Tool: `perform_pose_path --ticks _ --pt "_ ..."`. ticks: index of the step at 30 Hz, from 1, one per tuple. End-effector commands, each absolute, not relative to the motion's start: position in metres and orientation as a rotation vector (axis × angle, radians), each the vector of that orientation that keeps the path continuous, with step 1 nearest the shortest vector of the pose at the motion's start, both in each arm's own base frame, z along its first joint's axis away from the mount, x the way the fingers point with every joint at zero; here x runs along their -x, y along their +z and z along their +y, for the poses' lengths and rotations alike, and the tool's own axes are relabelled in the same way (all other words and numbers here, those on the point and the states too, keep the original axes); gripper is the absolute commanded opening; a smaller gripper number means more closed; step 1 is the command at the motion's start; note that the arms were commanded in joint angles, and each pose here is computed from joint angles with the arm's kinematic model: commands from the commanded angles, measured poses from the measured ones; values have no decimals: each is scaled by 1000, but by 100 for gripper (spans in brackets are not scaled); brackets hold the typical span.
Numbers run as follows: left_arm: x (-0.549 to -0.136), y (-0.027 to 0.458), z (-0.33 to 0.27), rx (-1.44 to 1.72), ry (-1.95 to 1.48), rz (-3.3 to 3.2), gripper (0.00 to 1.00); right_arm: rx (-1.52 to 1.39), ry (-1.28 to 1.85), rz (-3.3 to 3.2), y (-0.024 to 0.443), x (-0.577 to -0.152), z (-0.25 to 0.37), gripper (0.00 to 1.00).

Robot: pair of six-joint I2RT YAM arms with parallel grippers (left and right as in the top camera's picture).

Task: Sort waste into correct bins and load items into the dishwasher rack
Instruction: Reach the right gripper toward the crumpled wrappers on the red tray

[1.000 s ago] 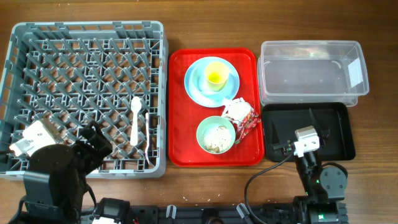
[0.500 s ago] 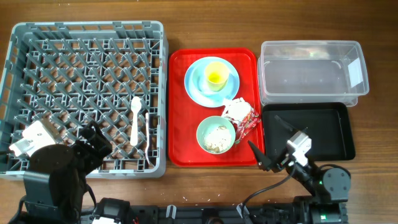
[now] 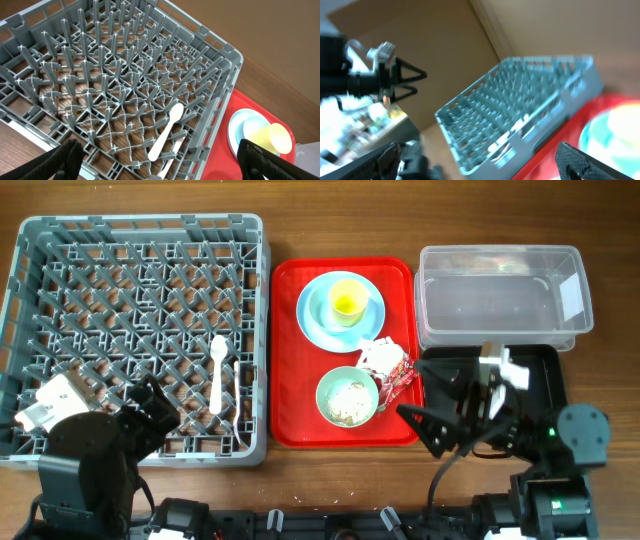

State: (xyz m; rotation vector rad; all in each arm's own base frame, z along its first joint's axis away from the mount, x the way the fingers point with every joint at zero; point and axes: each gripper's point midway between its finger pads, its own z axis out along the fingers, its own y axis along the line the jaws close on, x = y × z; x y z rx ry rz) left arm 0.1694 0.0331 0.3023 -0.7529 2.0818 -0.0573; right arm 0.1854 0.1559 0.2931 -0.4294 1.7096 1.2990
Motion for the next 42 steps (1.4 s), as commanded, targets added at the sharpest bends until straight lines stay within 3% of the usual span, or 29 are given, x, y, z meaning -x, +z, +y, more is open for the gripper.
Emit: perform_pose_path --ticks 1,2,3,5,13,25,27,28,30,31,33,37,40,42 --pt "-169 305 37 776 -49 2059 100 -136 1297 1973 247 -221 130 66" --pt "-169 305 37 776 -49 2059 100 -302 1242 2054 225 -224 119 51" --pt "-169 305 37 776 -49 2059 100 -513 1131 2157 192 -223 102 49" --pt "-169 305 37 776 -49 2059 100 -643 937 2244 161 -218 80 51" --pt "-169 305 37 776 -49 2059 100 -757 601 2447 124 -211 50 39" --pt "-169 305 37 776 -49 2059 100 -512 387 2781 141 -230 101 35" --pt "-169 305 37 776 -49 2059 100 -383 507 2780 142 -240 137 29" --pt "-169 305 37 776 -49 2059 100 -373 617 2779 142 -243 158 30" --pt "-169 305 37 776 -49 2059 100 -417 733 2790 138 -249 183 42" --pt "-169 305 37 776 -49 2059 100 -415 730 2805 131 -252 188 42" --pt "-169 305 37 776 -49 2059 100 -436 679 2858 113 -253 188 31" --pt "-169 305 37 776 -49 2059 100 -489 507 2929 81 -251 182 27" --pt "-169 305 37 776 -49 2059 100 -665 128 2858 60 -255 146 29" --pt "-169 305 37 776 -49 2059 100 -706 40 2842 53 -255 137 31"
